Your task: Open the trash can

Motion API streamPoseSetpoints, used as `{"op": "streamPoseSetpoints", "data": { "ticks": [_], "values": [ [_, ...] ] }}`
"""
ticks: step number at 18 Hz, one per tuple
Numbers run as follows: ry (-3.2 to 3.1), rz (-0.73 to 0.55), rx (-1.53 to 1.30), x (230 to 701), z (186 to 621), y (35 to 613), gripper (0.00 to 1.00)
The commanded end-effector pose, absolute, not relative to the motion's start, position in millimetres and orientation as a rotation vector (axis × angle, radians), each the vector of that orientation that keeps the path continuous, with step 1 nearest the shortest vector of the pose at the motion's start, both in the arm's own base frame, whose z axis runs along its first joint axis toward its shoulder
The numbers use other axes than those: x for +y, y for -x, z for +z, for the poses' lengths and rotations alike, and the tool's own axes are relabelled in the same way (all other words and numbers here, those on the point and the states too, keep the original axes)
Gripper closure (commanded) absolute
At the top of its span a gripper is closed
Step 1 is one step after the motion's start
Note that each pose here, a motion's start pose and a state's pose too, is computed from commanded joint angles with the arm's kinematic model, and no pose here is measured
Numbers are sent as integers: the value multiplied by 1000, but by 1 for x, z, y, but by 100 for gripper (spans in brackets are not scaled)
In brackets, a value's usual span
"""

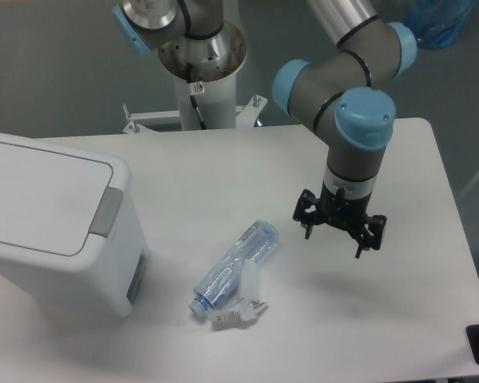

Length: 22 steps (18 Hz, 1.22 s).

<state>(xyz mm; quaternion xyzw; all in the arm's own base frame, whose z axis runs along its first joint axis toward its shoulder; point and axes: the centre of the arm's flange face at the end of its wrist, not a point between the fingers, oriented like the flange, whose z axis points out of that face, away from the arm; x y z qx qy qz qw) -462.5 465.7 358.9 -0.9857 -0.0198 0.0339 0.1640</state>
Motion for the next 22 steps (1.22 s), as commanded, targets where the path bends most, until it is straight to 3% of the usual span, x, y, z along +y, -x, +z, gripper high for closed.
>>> {"op": "streamPoseSetpoints", "data": {
  "ticks": [5,13,22],
  "values": [
    [2669,-2,-304,495,400,425,0],
    [2400,-147,-294,513,504,370,0],
    [2405,-280,-271,551,503,296,0]
  ]
}}
